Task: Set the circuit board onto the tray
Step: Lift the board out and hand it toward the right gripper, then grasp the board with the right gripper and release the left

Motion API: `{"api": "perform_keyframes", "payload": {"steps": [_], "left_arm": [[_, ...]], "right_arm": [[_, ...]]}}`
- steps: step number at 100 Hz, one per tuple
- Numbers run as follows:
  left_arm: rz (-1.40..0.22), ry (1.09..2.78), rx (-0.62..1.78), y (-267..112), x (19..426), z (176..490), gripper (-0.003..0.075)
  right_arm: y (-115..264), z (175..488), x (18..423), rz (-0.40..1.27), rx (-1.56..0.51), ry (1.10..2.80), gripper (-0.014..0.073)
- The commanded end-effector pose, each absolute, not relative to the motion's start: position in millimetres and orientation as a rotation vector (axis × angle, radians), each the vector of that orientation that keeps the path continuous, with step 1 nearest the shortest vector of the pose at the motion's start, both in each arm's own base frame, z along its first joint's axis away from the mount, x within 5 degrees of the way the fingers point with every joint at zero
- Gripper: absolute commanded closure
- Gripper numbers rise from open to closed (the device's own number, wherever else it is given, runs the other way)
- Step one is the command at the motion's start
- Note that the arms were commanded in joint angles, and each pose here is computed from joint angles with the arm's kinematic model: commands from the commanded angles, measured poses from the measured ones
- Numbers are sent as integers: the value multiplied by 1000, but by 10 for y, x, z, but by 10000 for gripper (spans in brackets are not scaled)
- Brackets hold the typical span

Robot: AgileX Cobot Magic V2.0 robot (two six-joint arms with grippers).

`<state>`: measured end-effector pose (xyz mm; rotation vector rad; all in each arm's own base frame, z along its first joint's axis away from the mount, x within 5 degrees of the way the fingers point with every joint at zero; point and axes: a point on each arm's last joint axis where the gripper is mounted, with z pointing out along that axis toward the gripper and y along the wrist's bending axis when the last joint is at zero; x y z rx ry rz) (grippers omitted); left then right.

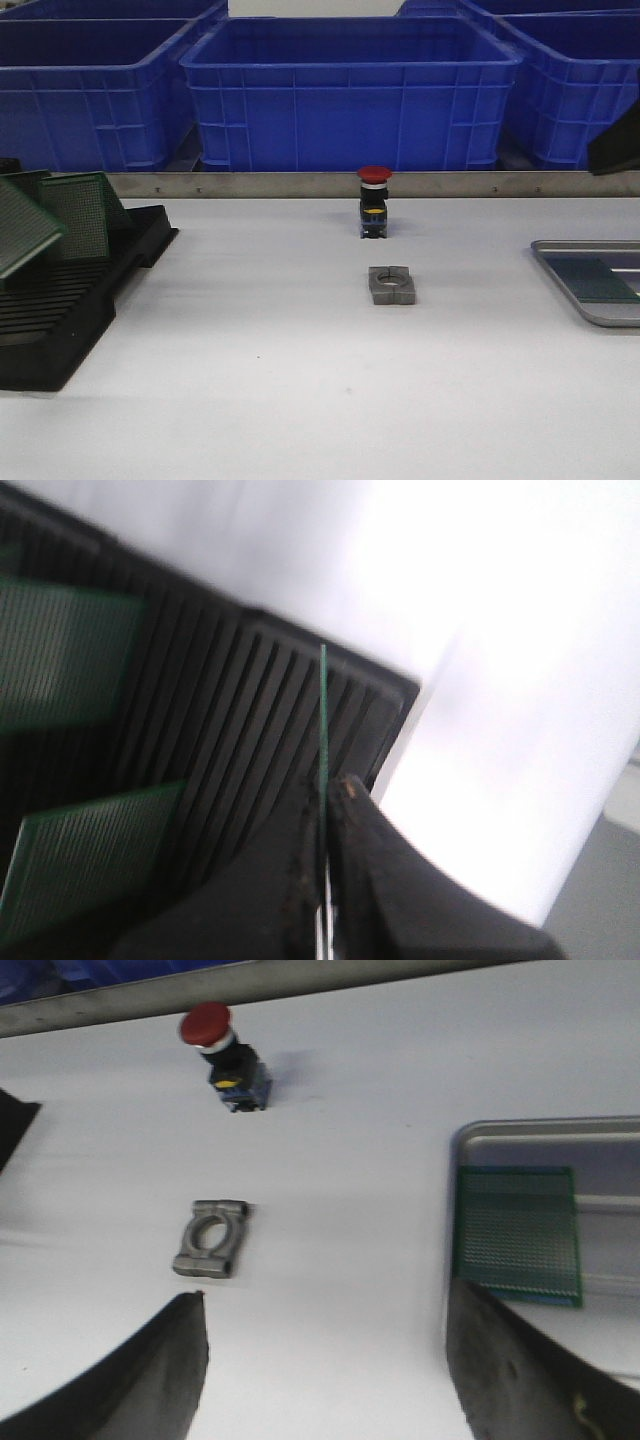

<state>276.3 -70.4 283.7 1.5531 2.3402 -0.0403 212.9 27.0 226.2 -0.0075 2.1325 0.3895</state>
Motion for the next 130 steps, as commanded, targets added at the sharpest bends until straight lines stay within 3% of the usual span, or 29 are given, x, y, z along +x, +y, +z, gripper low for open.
{"api": "perform_keyframes", "payload": {"steps": [1, 27, 59, 96, 130], "left_arm": [[-164, 2183, 1458, -838, 2754, 3082, 741], [-512, 1951, 1359, -1133, 2741, 3235, 741], [-566, 1786, 1527, -1594, 2539, 3260, 741], [-574, 1674, 1607, -1987, 2353, 3258, 741], [-620, 1656, 1635, -2175, 2292, 3184, 741]], "right_arm": [[364, 2489, 2155, 467, -151, 2022, 69], [575, 2665, 2103, 506, -621, 1792, 69], [836, 2701, 1986, 496, -947, 1592, 69], [1163, 2704, 1816, 623, -1084, 1520, 69], [1213, 2517, 1921, 697, -1077, 1611, 69]]}}
